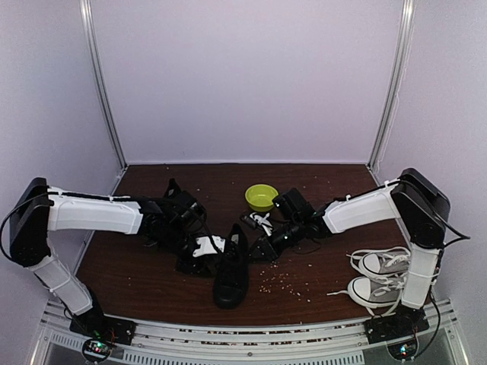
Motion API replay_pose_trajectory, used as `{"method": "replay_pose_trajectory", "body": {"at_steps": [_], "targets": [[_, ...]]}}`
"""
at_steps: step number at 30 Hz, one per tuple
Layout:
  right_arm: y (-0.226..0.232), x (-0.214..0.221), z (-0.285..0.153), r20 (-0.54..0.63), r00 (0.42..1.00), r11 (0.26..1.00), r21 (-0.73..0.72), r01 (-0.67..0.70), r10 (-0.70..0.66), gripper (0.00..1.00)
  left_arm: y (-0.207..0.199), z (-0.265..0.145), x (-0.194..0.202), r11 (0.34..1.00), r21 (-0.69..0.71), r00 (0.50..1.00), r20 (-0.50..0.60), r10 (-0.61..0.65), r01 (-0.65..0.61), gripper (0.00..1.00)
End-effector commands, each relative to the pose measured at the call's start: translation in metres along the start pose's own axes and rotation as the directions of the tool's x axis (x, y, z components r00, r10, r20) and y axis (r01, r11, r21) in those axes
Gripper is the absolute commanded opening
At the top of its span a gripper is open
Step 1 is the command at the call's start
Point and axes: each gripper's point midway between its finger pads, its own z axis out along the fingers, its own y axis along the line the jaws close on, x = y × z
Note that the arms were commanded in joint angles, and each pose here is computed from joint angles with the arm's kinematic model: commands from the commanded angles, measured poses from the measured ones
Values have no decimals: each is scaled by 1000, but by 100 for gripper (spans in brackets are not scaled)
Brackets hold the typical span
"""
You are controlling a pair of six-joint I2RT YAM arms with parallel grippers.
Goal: Tie the shoes
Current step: Pull the loops with the shoelace from the shoe.
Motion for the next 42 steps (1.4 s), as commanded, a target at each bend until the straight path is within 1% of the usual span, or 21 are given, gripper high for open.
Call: {"method": "replay_pose_trajectory", "body": {"at_steps": [1, 5, 8, 13, 16, 18, 20, 22, 24, 26, 27, 29, 31, 32, 34, 38, 42], "targets": [[7, -14, -2, 37, 999, 1000, -1, 29, -29, 0, 23, 9, -5, 998, -63, 999, -10, -31, 30, 44], [7, -15, -2, 41, 999, 1000, -4, 28, -28, 0, 26, 17, -8, 998, -43, 999, -1, -43, 43, 44], [7, -14, -2, 39, 999, 1000, -5, 28, -28, 0, 30, 19, -12, 997, -57, 999, 15, -51, 52, 41], [7, -13, -1, 37, 999, 1000, -8, 28, -28, 0, 35, 14, -22, 997, -76, 998, 49, -27, 31, 40], [8, -13, -1, 37, 999, 1000, -9, 30, -29, 0, 28, 10, -26, 999, -48, 997, 76, 2, 1, 40], [7, -13, -1, 37, 999, 1000, -8, 29, -29, 0, 14, 3, -32, 999, 18, 991, 128, 27, -30, 44], [7, -13, -1, 37, 999, 1000, -8, 28, -28, 0, 3, -4, -33, 997, 64, 985, 169, 40, -51, 52], [7, -13, -1, 37, 999, 1000, -8, 30, -30, 0, -2, -8, -26, 994, 89, 987, 157, 42, -57, 60], [7, -12, -1, 35, 999, 1000, -8, 30, -30, 0, -3, -10, -19, 994, 94, 991, 131, 37, -50, 61], [7, -12, 0, 34, 999, 1000, -10, 30, -29, 0, 5, -14, -19, 997, 73, 988, 153, -2, -9, 60], [7, -12, 0, 35, 999, 999, -12, 30, -30, 0, 13, -16, -22, 999, 49, 984, 178, -26, 18, 58], [7, -12, 0, 34, 999, 999, -11, 31, -30, 0, 28, -15, -26, 996, 19, 976, 198, -90, 88, 49], [7, -12, 0, 33, 999, 1000, -9, 29, -29, 0, 28, -10, -30, 992, 67, 974, 193, -117, 106, 44], [7, -13, -1, 36, 999, 999, -9, 31, -31, 0, 24, -7, -29, 989, 99, 973, 190, -131, 114, 44], [7, -12, -1, 35, 999, 1000, -9, 30, -29, 0, 16, -4, -29, 984, 142, 972, 195, -133, 106, 47], [6, -12, 1, 32, 999, 1000, -8, 26, -26, 0, 15, 0, -24, 986, 133, 975, 184, -124, 100, 48], [6, -11, 2, 28, 999, 1000, -9, 23, -23, 0, 19, 6, -24, 983, 134, 973, 178, -146, 123, 48]]}}
